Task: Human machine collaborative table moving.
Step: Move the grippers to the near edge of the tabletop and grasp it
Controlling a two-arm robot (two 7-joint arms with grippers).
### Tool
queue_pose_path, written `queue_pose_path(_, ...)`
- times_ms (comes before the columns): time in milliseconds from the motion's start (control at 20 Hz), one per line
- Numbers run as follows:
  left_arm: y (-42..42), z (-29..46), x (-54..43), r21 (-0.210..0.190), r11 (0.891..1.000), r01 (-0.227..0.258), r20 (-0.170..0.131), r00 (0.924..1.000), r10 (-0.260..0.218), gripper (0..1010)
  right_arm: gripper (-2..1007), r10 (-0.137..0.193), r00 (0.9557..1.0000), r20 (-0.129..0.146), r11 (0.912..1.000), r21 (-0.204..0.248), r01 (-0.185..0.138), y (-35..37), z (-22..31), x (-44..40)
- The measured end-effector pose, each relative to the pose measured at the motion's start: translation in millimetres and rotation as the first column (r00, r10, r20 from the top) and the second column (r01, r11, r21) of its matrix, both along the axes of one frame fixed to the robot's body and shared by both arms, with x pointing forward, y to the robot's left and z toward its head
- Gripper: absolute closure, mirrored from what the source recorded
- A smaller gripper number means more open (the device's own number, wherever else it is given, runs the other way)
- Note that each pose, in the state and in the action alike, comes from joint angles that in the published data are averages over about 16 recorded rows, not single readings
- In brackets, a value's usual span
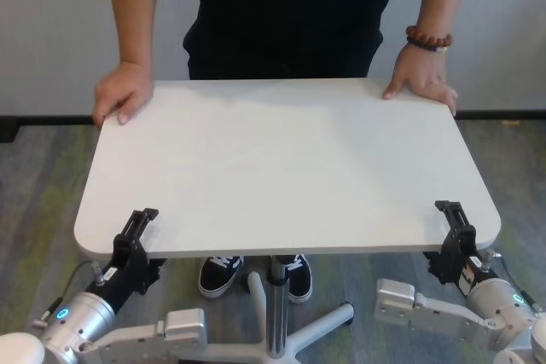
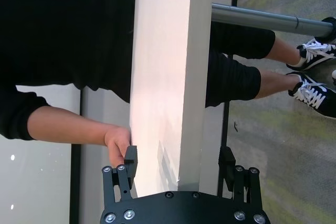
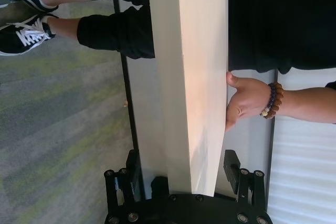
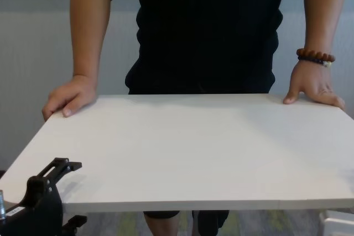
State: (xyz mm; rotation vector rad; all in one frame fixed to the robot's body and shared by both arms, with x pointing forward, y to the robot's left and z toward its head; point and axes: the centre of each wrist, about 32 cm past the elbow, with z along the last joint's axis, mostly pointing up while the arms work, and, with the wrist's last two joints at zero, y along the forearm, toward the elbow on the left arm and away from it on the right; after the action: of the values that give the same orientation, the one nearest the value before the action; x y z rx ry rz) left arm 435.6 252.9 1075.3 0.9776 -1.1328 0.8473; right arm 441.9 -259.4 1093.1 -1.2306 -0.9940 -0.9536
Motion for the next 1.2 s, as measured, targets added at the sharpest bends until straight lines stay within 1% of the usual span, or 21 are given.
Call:
queue_pose_path(200,0.0,-0.4,0.2,-0.004,1.000,-0.001,0.003,1.0000,0.001,7,4,0.006,1.0000,0.002,0.9999,-0.008,-0.006,0.4,-0.9,1.8)
queue_pose_path(500,-0.5,-0.6,0.1,-0.010,1.000,-0.003,0.006,1.0000,0.003,7,4,0.014,0.9998,0.010,0.9998,-0.016,-0.014,1.7,0.0,2.8)
queue_pose_path(850,-1.3,0.7,0.1,-0.027,1.000,-0.008,0.009,0.9999,0.009,7,4,0.022,0.9995,0.022,0.9998,-0.003,-0.022,2.8,1.7,3.0)
queue_pose_path(1200,-1.8,2.0,0.2,-0.041,0.999,-0.012,0.011,0.9999,0.013,7,4,0.024,0.9993,0.028,0.9996,0.012,-0.025,3.1,2.3,3.1)
